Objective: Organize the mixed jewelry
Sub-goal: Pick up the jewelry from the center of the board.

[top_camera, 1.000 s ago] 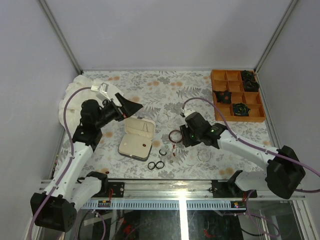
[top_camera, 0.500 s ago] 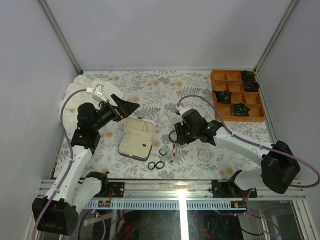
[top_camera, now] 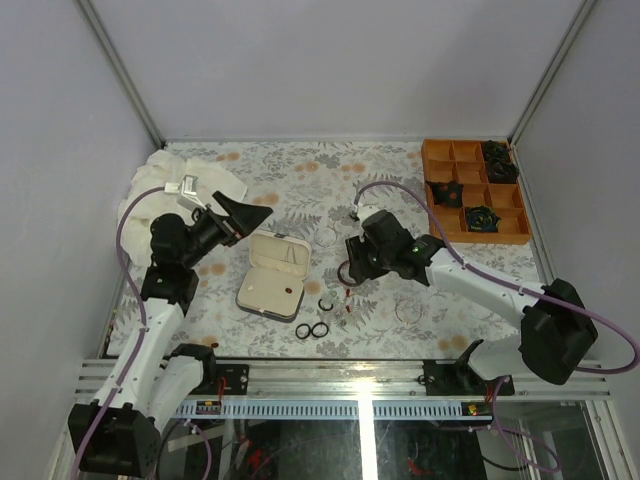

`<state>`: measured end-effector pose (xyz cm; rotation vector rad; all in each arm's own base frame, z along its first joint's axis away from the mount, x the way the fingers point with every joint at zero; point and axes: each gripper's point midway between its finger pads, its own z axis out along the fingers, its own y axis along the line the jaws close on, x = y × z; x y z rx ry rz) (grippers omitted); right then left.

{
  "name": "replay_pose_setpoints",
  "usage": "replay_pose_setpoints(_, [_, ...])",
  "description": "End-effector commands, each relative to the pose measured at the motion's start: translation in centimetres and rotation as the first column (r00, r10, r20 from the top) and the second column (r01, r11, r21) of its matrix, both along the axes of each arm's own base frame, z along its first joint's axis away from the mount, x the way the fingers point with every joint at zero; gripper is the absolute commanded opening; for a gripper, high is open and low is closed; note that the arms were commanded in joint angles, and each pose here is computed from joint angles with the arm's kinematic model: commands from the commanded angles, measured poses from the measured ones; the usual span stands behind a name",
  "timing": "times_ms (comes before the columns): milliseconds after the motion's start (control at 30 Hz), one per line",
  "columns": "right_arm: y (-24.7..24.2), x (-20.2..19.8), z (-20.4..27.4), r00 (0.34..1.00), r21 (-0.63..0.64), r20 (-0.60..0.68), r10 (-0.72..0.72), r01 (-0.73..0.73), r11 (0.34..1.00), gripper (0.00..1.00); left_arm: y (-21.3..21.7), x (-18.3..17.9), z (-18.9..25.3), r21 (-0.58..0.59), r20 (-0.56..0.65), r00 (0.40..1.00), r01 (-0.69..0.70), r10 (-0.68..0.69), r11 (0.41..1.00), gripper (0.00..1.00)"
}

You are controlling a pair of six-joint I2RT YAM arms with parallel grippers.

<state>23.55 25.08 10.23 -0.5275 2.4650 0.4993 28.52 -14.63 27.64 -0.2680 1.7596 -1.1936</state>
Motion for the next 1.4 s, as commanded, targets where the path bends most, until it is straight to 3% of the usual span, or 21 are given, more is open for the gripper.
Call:
replay_pose_setpoints(0, [0.5, 2.8, 2.1, 0.996, 0.043, 0.059, -0.065, 0.063, 0.997, 0.53, 0.6, 0.4, 1.5, -0.036, 0.069, 0.997, -0.03, 0.032, 0.999, 1.0])
replay_pose_setpoints(267, [1.5, 5.8, 2.5, 0.99, 0.09, 0.069, -0.12, 0.114, 0.989, 0.47, 1.7, 0.4, 1.1, -0.045, 0.063, 0.997, -0.051, 0.054, 0.998, 1.0])
replay_pose_setpoints(600, [3.3, 9.5, -0.8, 0.991, 0.05, 0.028, -0.134, 0.132, 0.99, 0.44, 2.1, 0.7, 0.9, -0.068, 0.062, 0.997, -0.047, 0.051, 0.997, 1.0])
replay_pose_setpoints(833, [4.6, 12.1, -2.8, 0.989, 0.012, 0.006, -0.145, 0.145, 0.989, 0.49, 2.1, 0.7, 1.0, -0.068, 0.061, 0.997, -0.041, 0.045, 0.997, 1.0])
replay_pose_setpoints(1367, [5.2, 13.0, -5.5, 0.988, 0.026, -0.06, -0.144, 0.145, 0.989, 0.47, 2.2, 0.7, 0.8, -0.073, 0.056, 0.997, -0.043, 0.047, 0.996, 1.0])
